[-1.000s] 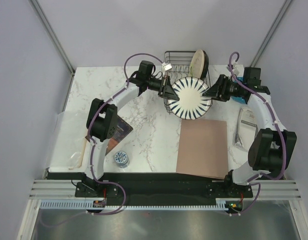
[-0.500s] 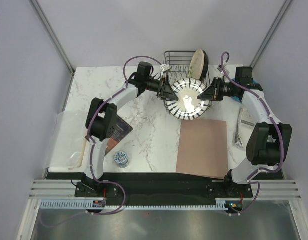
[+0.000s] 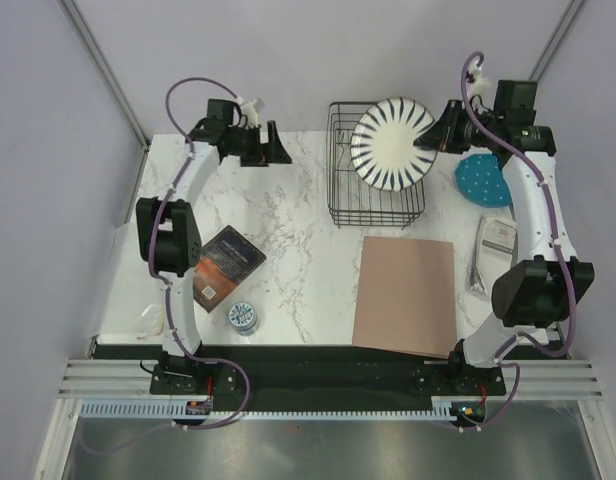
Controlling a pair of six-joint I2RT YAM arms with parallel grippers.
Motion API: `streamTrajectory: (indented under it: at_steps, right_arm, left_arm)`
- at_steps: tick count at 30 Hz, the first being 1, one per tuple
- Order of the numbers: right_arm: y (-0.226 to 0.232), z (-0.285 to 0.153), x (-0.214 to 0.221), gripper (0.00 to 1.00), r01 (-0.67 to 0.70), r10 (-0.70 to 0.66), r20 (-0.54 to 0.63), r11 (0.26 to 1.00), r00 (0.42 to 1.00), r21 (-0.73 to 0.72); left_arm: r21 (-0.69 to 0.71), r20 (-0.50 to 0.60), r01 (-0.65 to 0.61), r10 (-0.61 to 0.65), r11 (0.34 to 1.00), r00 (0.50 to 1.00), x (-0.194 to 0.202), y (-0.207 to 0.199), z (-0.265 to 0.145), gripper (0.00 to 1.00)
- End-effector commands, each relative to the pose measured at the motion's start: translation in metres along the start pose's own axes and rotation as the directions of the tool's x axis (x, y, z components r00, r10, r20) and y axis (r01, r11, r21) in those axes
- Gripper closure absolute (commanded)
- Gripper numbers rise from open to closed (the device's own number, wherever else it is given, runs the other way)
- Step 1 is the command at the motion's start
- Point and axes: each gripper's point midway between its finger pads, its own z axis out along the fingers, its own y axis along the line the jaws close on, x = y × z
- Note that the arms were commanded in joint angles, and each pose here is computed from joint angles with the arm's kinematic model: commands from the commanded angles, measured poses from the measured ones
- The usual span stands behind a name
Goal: Load the plates into the dish rack
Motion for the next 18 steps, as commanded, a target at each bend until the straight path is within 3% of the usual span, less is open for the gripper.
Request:
streamTrajectory:
  at_steps: [1,4,6,7,9,14,18]
  right_arm:
    - [0.031,-0.017,-0.108,1.00,0.173,-0.219,0.298,0.969,0.929,0.174]
    - [0.030,-0.005,-0.145,1.00,0.153,-0.322,0.414,0.908,0.851,0.391]
    - [0.028,-0.004,-0.166,1.00,0.093,-0.385,0.467,0.840,0.796,0.535]
    - [0.032,-0.006,-0.175,1.00,0.046,-0.448,0.479,0.764,0.754,0.643]
    - [0.039,0.006,-0.185,1.00,0.020,-0.494,0.475,0.708,0.728,0.706]
    - [0.035,0.026,-0.182,1.00,-0.053,-0.555,0.421,0.560,0.717,0.827]
    - [0.024,0.037,-0.175,1.00,-0.039,-0.592,0.336,0.457,0.733,0.889]
  left_arm:
    - [-0.562,0.187,-0.098,0.241,0.821,0.952,-0.079,0.026,-0.112,0.00]
    - [-0.658,0.206,-0.093,0.298,0.747,0.932,-0.084,0.031,-0.137,0.00]
    - [-0.647,0.190,-0.112,0.301,0.754,0.934,-0.077,0.029,-0.137,0.00]
    - [-0.648,0.186,-0.109,0.296,0.754,0.937,-0.074,0.029,-0.137,0.00]
    - [-0.643,0.189,-0.083,0.263,0.761,0.946,-0.065,0.031,-0.135,0.00]
    - [-0.688,0.224,0.006,0.205,0.726,0.953,-0.054,0.038,-0.146,0.00]
    - [-0.773,0.247,0.074,0.190,0.630,0.950,-0.048,0.055,-0.163,0.00]
